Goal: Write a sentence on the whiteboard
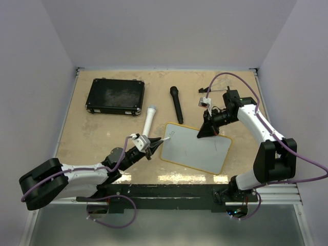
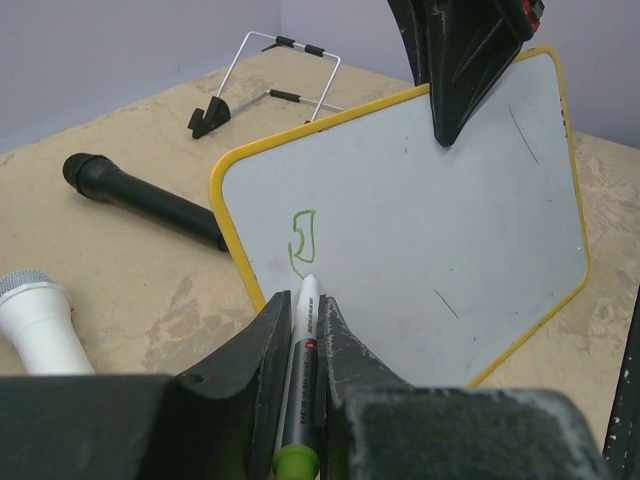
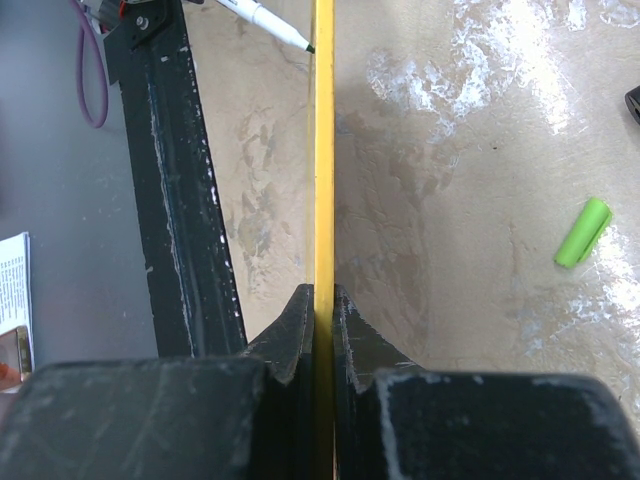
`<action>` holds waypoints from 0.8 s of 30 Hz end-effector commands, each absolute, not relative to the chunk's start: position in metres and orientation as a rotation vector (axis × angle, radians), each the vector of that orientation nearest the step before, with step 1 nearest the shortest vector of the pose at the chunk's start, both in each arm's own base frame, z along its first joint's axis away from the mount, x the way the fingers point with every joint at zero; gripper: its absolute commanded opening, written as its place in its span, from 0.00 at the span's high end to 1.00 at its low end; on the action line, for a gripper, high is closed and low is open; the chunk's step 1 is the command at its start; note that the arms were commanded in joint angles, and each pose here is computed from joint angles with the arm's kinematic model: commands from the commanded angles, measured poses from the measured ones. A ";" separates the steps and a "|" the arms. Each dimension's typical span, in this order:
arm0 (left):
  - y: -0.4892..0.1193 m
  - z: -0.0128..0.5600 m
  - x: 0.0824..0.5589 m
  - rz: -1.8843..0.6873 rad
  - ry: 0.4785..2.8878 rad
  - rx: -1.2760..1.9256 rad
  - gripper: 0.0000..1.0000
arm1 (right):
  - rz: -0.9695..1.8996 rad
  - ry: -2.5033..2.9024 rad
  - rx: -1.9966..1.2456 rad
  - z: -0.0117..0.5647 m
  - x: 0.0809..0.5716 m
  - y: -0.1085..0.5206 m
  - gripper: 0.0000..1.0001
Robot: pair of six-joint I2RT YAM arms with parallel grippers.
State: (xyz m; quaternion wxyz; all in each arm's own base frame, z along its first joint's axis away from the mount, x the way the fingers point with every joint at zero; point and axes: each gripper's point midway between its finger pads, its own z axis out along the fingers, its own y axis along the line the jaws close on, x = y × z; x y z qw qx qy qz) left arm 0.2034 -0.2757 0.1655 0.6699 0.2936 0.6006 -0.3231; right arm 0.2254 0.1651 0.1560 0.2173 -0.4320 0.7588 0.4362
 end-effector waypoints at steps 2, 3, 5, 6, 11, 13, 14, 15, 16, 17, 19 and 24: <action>-0.280 0.189 0.210 -0.731 1.288 0.631 1.00 | 1.156 1.969 -1.270 0.166 0.237 0.170 1.00; -0.281 0.189 0.209 -0.735 1.287 0.633 1.00 | 1.156 1.967 -1.273 0.166 0.237 0.170 1.00; -0.285 0.185 0.207 -0.747 1.299 0.656 1.00 | 1.156 1.969 -1.271 0.166 0.238 0.170 1.00; -0.287 0.184 0.207 -0.752 1.303 0.662 1.00 | 1.156 1.968 -1.272 0.166 0.238 0.170 1.00; -0.296 0.169 0.206 -0.768 1.358 0.714 1.00 | 1.152 1.964 -1.273 0.167 0.237 0.170 1.00; -0.297 0.164 0.206 -0.766 1.378 0.721 1.00 | 1.153 1.963 -1.274 0.167 0.237 0.170 1.00; -0.296 0.163 0.206 -0.765 1.384 0.721 1.00 | 1.154 1.962 -1.274 0.167 0.237 0.170 1.00; -0.299 0.162 0.203 -0.781 1.382 0.739 1.00 | 1.152 1.964 -1.273 0.167 0.237 0.170 1.00; -0.298 0.160 0.202 -0.782 1.390 0.742 1.00 | 1.153 1.965 -1.272 0.167 0.237 0.170 1.00; -0.298 0.159 0.202 -0.782 1.394 0.745 1.00 | 1.156 1.963 -1.274 0.167 0.237 0.170 1.00; -0.298 0.157 0.201 -0.785 1.400 0.748 1.00 | 1.156 1.965 -1.272 0.166 0.237 0.170 1.00; -0.297 0.165 0.199 -0.799 1.379 0.737 1.00 | 1.155 1.964 -1.272 0.167 0.238 0.170 1.00</action>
